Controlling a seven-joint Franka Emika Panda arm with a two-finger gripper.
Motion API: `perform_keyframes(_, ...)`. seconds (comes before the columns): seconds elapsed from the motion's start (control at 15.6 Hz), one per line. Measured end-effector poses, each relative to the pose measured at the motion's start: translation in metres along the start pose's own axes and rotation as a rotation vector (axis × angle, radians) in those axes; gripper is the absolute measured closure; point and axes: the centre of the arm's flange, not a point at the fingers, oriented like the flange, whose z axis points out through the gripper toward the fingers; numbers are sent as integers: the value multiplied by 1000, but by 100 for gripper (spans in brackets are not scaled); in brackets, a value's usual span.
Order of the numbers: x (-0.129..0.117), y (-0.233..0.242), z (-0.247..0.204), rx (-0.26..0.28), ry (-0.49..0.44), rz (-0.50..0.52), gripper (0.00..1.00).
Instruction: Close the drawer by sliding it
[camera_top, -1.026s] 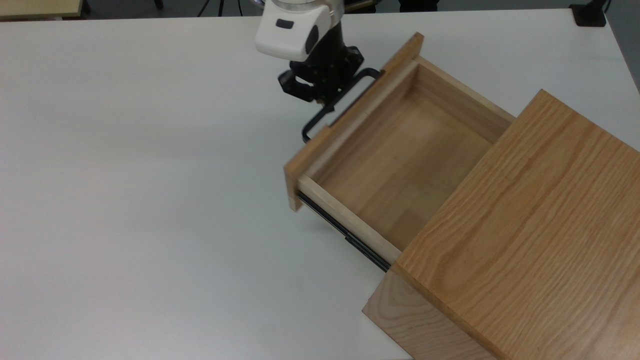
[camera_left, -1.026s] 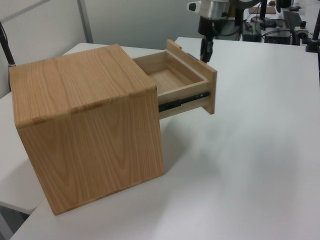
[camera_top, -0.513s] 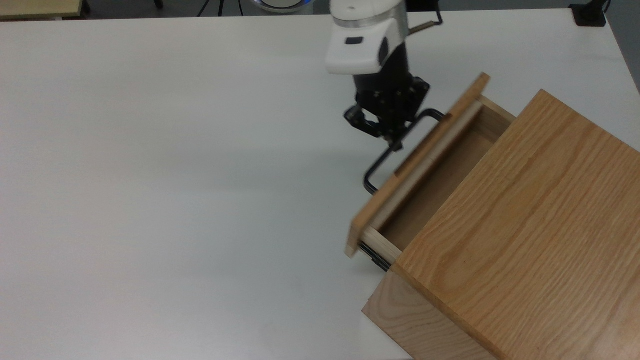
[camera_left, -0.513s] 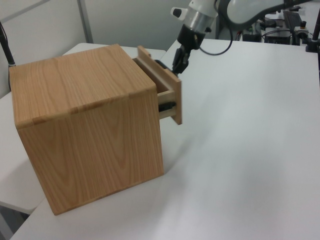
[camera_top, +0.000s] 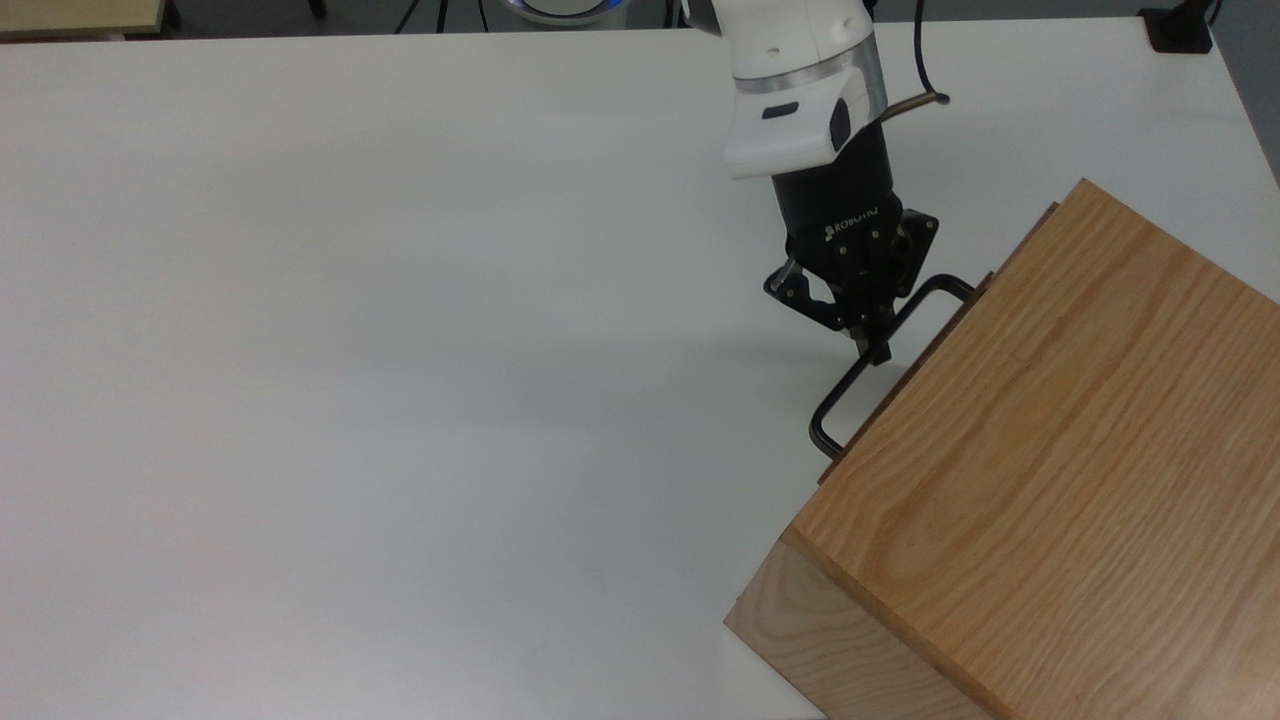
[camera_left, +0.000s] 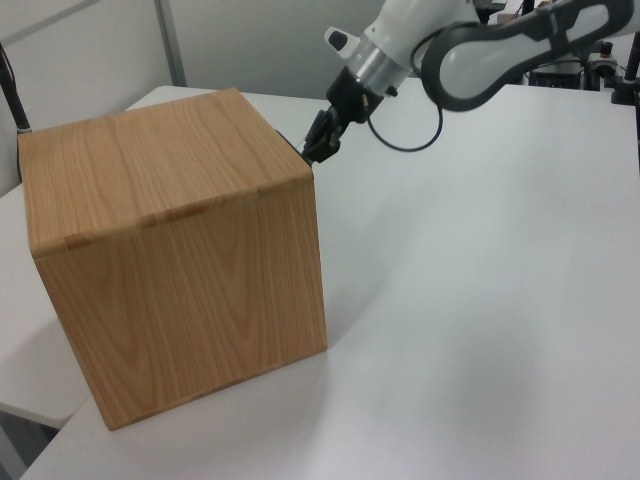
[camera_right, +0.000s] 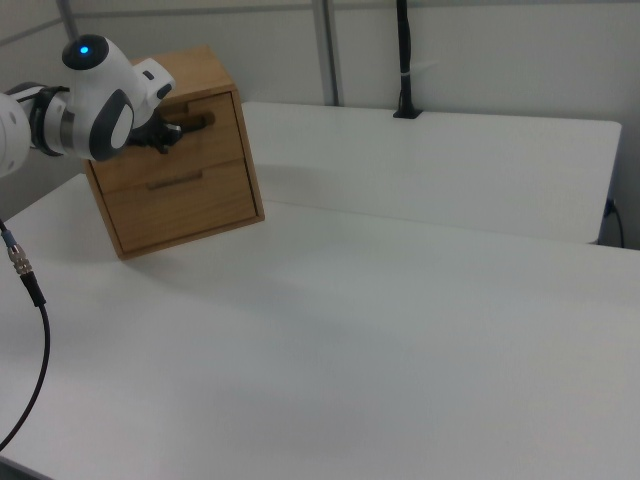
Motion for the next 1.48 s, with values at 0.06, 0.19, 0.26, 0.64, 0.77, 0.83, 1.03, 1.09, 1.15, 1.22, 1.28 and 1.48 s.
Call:
perform_keyframes(0.06, 0, 1, 1, -2, 8, 1, 99)
perform_keyframes(0.19, 0, 1, 1, -3, 11, 1, 99)
perform_keyframes(0.26, 0, 1, 1, -3, 11, 1, 99)
perform_keyframes(0.64, -6, 9, 5, -6, -14, 40, 99)
perform_keyframes(0.77, -21, 30, 11, -4, -118, 82, 99)
perform_keyframes(0.83, -30, 47, 11, -5, -179, 106, 99)
perform_keyframes(1.03, -55, 107, -6, -19, -328, 187, 99)
perform_keyframes(1.09, -63, 127, -19, -29, -384, 208, 99)
perform_keyframes(1.15, -71, 143, -33, -45, -447, 221, 99)
perform_keyframes(1.22, -80, 158, -50, -71, -516, 244, 99)
perform_keyframes(1.28, -87, 169, -69, -105, -577, 278, 99)
perform_keyframes(1.48, -98, 182, -123, -218, -705, 386, 99)
